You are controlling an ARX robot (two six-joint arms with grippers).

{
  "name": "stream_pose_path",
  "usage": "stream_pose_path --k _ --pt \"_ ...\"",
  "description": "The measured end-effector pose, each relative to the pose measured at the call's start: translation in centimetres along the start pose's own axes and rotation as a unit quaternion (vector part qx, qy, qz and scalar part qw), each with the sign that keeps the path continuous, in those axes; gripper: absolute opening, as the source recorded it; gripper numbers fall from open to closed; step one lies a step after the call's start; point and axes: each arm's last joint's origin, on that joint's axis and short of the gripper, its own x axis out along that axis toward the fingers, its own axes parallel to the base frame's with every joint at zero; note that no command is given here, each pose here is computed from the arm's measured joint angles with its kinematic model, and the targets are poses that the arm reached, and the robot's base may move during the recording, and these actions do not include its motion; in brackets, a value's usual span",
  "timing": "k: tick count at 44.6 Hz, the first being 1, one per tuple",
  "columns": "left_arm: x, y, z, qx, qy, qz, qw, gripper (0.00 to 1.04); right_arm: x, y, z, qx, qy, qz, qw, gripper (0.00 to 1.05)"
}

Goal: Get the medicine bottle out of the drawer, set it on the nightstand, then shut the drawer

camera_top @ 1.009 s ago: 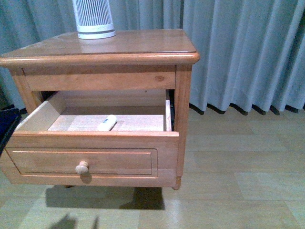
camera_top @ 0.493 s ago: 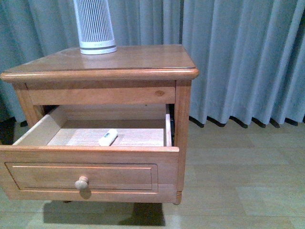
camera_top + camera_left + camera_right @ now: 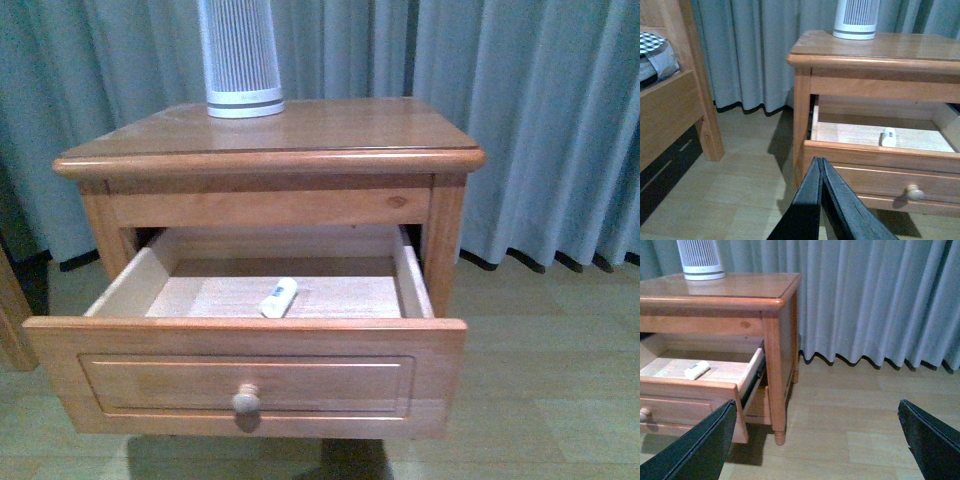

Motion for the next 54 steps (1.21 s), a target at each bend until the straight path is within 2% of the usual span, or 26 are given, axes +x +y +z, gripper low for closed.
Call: stream_pose_path --k 19,34,38,43,47,54 --pt "-0.8 0.0 0.0 0.0 0.0 0.0 1.0 0.04 0.0 0.0 0.0 0.0 0.0 0.001 1.0 0.98" --pt "-0.9 0.0 0.0 0.0 -0.003 0.002 1.0 0.54 0.0 0.0 0.0 0.0 0.0 0.003 1.0 0.98" --pt "-0.9 0.0 0.0 0.0 -0.003 0.002 1.0 0.66 0.3 0.0 0.1 0.002 0.002 -0.069 0.998 0.98" --pt "-0.9 0.0 0.0 0.0 -0.003 0.002 1.0 0.84 1.7 -0.3 1.3 0.004 0.015 -0.168 0.986 0.98" --pt "-0.9 0.0 0.0 0.0 -0.003 0.002 1.0 0.98 3.7 -0.6 3.4 0.003 0.015 -0.185 0.983 0.98" --pt "-0.9 0.0 0.0 0.001 -0.003 0.002 1.0 0.98 8.9 -1.1 6.8 -0.004 0.052 -0.177 0.983 0.98"
